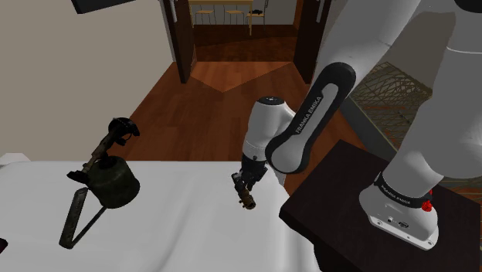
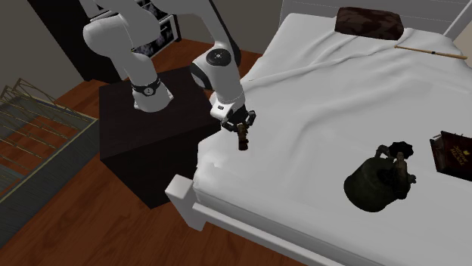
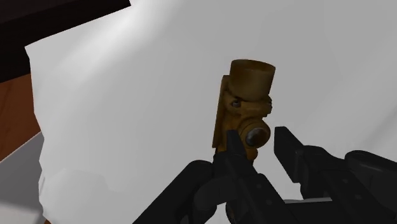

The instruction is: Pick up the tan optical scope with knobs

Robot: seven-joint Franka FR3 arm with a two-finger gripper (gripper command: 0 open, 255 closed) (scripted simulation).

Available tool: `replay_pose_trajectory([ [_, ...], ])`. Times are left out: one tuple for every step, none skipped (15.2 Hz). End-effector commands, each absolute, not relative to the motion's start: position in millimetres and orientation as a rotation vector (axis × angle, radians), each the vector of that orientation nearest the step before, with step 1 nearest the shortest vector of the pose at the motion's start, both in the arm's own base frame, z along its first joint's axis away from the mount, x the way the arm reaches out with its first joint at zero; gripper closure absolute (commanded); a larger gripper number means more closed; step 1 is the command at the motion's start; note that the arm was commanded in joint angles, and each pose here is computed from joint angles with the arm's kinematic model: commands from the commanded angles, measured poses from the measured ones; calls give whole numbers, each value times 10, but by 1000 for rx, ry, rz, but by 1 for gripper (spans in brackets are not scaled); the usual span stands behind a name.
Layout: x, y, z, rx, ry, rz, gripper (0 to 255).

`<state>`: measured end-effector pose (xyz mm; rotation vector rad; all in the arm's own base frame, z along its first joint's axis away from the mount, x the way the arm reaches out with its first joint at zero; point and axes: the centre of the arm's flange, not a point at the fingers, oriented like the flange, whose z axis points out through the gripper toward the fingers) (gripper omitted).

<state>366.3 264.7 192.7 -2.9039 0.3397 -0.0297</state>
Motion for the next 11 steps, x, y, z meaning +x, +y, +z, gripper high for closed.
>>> replay_pose_trajectory([
  [3679,2658,2034,-2904,340,-29,255],
  [3679,2658,2087,-2904,340,-29,255],
  [3679,2658,2140,-2904,340,-29,255],
  [3679,2658,2193,-2904,340,-29,255],
  [3679,2658,2245,-2904,340,-29,255],
  [3679,2658,2298,-2904,340,-29,255],
  [3679,2658,2351,-2904,340,-29,255],
  [3679,2658,2404,-2904,340,-29,255],
  [3679,2658,2457,-2904,340,-29,255],
  [3679,2658,2509,-2904,340,-29,255],
  [3679,2658,2518,-2904,340,-29,255],
])
